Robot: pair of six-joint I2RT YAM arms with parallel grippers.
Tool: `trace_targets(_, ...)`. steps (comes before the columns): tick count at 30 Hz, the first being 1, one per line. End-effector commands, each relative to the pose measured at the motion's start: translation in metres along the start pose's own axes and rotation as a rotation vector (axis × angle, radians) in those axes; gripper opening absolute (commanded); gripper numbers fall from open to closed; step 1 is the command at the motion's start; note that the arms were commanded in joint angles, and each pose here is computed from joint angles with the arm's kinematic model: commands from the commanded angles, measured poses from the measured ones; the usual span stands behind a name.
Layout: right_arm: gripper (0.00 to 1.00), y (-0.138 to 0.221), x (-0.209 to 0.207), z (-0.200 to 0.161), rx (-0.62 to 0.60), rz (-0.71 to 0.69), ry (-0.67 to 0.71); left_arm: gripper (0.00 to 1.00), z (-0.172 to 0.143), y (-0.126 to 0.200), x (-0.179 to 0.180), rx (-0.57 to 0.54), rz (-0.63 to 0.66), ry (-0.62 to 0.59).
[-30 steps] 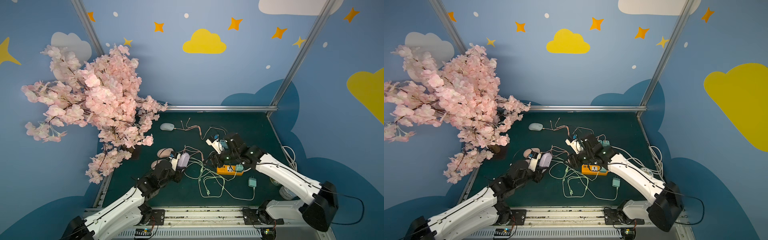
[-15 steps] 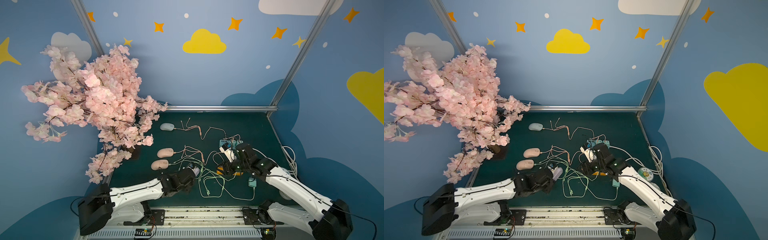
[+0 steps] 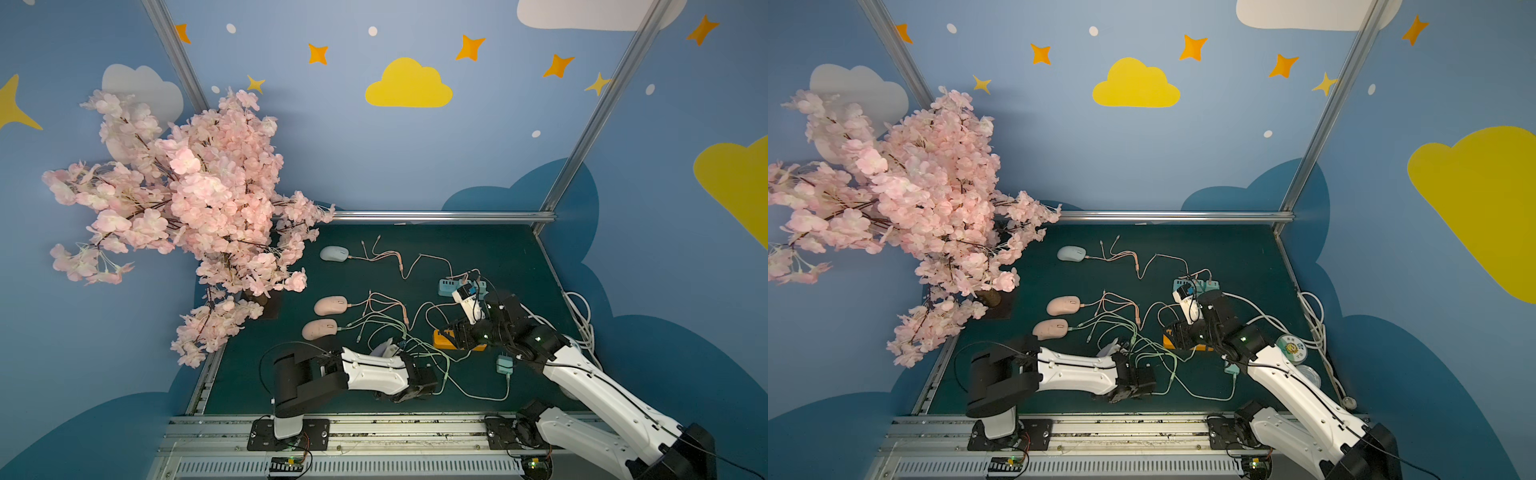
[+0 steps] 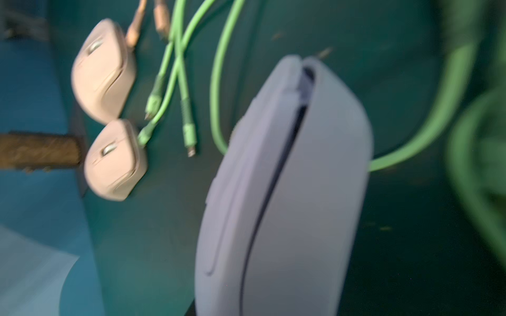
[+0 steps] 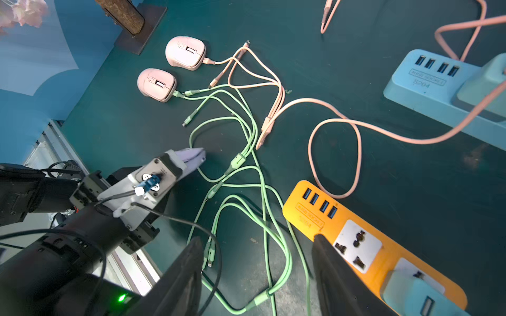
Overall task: Unplug the wireless mouse
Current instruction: Place the mouse at the center of the board.
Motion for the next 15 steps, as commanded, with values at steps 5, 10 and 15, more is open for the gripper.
trace_targets(5,0.64,0.001,-0.002,0.001,-0.012,-0.013,-0.013,0.28,-0.042,0.002,0.027,0.073,0.123,0.059)
trace_targets(10,0.64,0.001,-0.002,0.001,-0.01,-0.01,-0.014,0.36,-0.049,-0.002,0.018,0.099,0.123,0.042)
trace_targets(15,0.64,0.0,-0.002,0.0,-0.008,-0.01,-0.015,0.86,-0.05,0.0,0.01,0.103,0.059,0.041)
Point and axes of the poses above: each gripper's point midway between its finger pads, its own y axis back along the fingers, its own x axis along the line the jaws close on, z = x × y, the point moved 4 cm from there along y, back along the fingers, and after that the axes turned 7 degrees about y, right-handed, at the moved point
